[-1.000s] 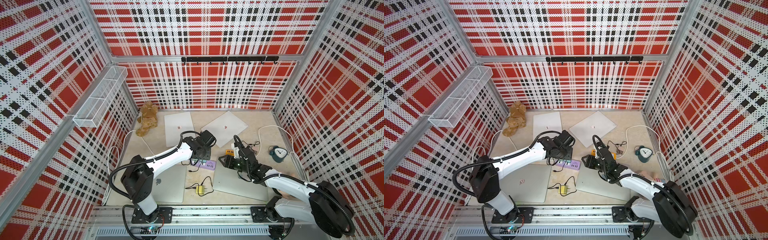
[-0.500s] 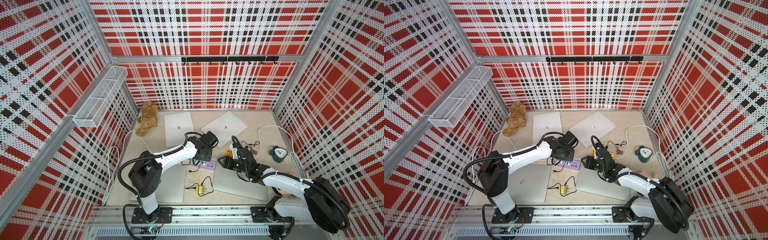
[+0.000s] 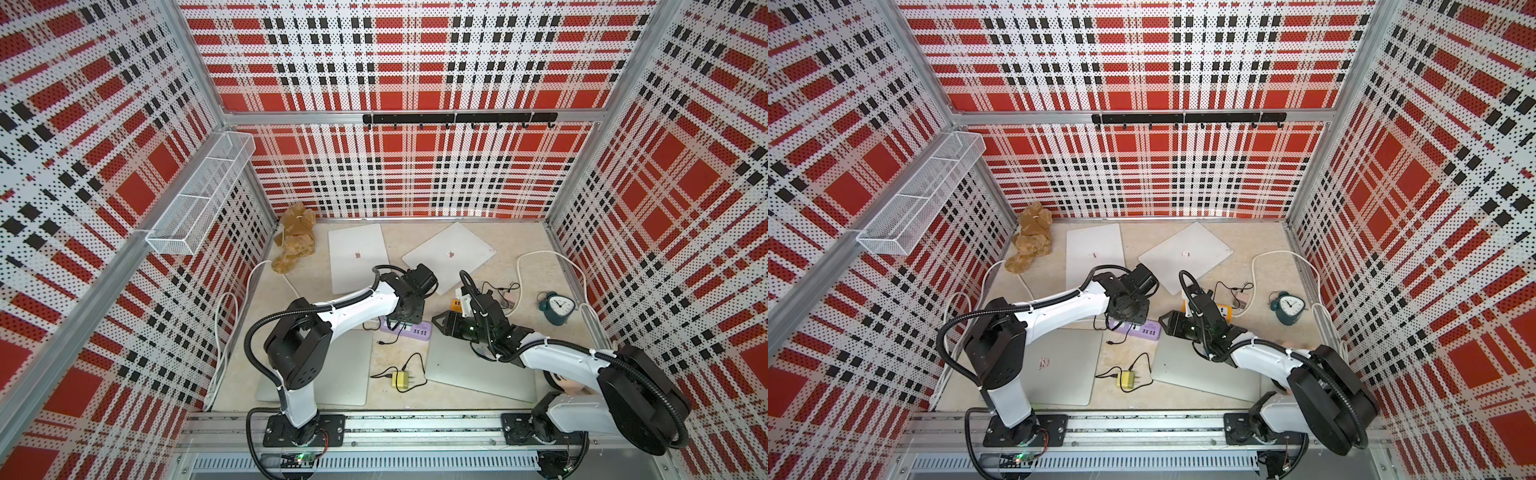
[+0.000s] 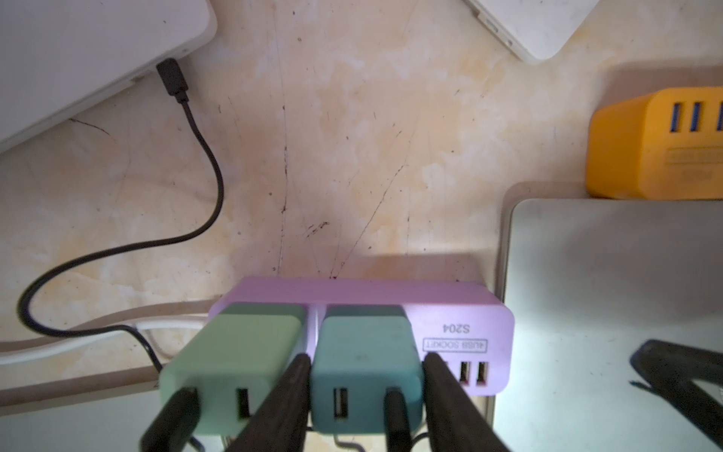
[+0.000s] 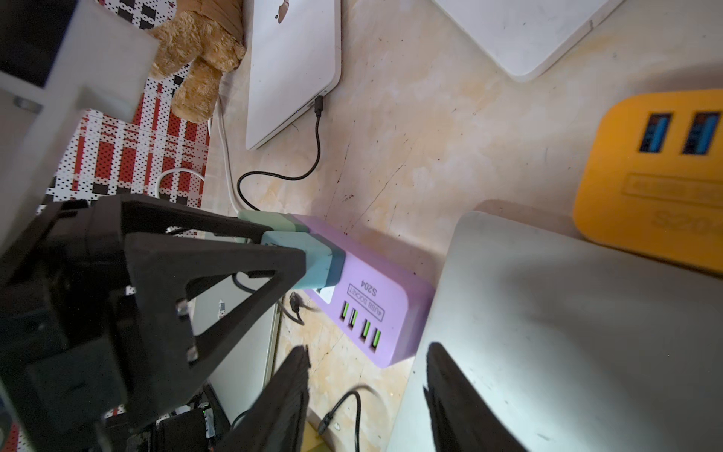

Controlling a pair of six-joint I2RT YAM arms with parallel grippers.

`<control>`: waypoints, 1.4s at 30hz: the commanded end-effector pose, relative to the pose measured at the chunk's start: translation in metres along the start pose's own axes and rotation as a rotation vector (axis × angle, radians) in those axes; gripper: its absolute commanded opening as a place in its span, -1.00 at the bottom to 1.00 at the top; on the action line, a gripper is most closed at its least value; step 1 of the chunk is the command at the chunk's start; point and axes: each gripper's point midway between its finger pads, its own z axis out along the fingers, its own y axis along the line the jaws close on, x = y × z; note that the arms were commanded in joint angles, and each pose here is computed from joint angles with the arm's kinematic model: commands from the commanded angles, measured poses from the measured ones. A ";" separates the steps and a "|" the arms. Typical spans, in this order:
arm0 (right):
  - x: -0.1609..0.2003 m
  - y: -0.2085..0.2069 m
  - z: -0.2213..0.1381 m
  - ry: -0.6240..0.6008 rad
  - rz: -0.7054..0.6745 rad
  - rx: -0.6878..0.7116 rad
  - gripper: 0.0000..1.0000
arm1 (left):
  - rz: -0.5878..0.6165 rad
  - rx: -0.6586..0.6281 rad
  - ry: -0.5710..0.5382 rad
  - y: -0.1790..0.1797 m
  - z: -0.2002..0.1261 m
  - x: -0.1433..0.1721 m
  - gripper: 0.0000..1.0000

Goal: Unplug the laptop charger
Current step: Remove the plug from the socket.

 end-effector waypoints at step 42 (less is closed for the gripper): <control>0.037 -0.018 0.040 0.119 0.241 -0.116 -0.73 | -0.002 0.008 0.002 -0.002 0.001 0.002 -0.30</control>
